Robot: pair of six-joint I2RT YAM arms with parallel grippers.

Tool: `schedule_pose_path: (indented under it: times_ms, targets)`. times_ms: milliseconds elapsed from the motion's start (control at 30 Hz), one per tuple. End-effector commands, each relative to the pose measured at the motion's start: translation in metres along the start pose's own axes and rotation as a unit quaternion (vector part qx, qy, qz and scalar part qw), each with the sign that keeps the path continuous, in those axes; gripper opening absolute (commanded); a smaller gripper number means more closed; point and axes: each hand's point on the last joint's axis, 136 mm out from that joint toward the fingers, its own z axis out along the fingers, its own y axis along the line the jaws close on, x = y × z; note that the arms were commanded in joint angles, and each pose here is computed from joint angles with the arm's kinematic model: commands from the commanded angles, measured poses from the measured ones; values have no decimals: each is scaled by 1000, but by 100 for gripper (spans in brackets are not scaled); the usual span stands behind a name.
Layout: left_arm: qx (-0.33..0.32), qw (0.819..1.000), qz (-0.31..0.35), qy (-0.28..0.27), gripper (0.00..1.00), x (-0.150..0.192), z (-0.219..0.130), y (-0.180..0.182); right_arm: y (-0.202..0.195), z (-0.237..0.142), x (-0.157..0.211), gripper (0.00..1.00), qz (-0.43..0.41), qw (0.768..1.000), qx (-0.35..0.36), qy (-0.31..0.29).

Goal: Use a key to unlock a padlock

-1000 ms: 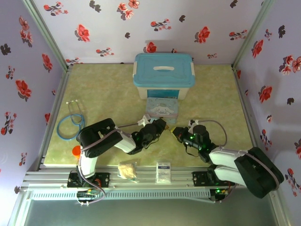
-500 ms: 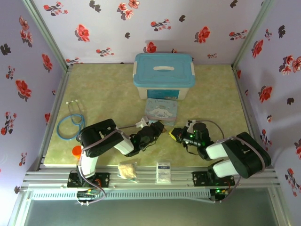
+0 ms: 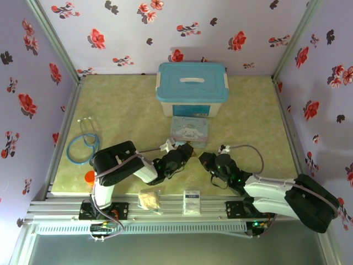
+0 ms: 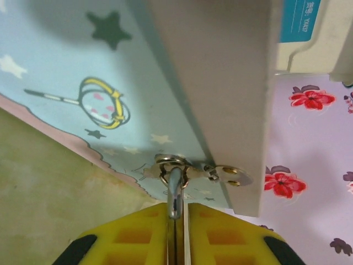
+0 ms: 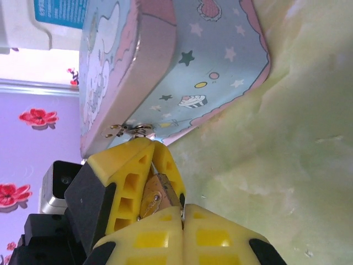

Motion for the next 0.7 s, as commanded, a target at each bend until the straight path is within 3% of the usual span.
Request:
schedule_pose_path:
  times_ms: [0,233,400,667]
  targets:
    - [85,995,-15,45,0,36,-8,-73,12,-5,-7,0,21,999,-9,-46]
    - [77,997,-13,20,0,34,-8,-77,14,-7,-14,0,52,995,-31,-84]
    - [28,999,-18,21,0,36,-4,-69,13,-11,-10,0,49,993,-23,-109]
    - [26,999,-45,-2,0,34,-5,-62,9,-22,-16,0,63,986,-26,-152]
